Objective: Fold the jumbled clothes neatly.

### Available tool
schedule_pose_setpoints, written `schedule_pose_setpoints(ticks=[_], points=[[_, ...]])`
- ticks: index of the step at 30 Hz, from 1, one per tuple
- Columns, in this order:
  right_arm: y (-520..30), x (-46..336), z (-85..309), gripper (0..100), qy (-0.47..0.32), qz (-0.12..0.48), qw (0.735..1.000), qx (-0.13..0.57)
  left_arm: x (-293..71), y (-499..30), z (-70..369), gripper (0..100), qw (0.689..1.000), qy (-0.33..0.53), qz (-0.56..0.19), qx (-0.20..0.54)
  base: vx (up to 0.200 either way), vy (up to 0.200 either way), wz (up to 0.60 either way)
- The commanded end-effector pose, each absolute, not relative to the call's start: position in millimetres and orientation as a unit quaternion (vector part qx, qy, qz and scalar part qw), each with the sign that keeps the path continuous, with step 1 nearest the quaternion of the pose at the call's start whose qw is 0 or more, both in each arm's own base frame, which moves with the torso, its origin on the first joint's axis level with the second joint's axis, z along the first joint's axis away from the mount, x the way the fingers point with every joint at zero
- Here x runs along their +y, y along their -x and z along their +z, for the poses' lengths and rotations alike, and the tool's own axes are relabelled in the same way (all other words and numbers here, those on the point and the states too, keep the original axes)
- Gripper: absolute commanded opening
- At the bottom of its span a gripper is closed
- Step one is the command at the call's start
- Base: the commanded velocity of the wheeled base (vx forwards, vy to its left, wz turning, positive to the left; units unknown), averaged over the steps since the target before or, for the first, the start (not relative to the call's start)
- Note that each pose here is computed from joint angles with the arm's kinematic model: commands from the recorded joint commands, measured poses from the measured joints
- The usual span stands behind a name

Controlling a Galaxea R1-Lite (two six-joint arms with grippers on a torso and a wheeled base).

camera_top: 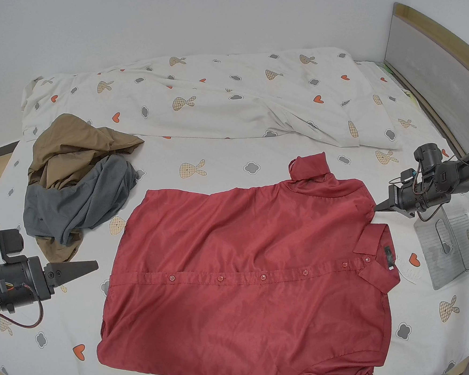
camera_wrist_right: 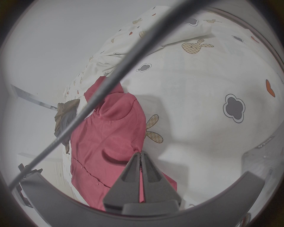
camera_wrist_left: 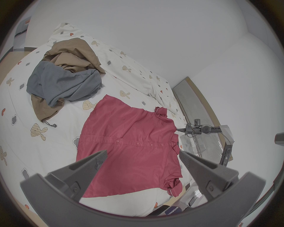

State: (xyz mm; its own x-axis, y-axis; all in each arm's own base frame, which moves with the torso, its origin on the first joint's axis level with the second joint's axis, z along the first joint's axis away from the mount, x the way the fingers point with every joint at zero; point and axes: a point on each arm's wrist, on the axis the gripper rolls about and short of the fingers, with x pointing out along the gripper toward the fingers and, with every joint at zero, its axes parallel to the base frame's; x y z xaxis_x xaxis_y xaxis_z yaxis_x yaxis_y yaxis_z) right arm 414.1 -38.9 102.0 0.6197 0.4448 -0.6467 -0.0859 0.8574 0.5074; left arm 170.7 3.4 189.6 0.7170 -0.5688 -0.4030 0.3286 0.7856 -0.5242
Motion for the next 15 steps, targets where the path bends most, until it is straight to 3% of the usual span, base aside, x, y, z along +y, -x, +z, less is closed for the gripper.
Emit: schedule_pose_setpoints(ticks=[1, 8, 15], points=[[-406, -49, 106, 0, -0.225, 0.140, 0.874, 0.407, 3, -170, 190, 100, 0.902, 0.213, -0.249, 0.282, 0.000, 0.000, 0.00], [-403, -57, 103, 0, -0.232, 0.130, 0.873, 0.410, 3, -170, 190, 100, 0.902, 0.213, -0.249, 0.281, 0.000, 0.000, 0.00], [-390, -49, 131, 0, -0.221, 0.142, 0.884, 0.387, 3, -168, 190, 100, 0.903, 0.212, -0.249, 0.280, 0.000, 0.000, 0.00]])
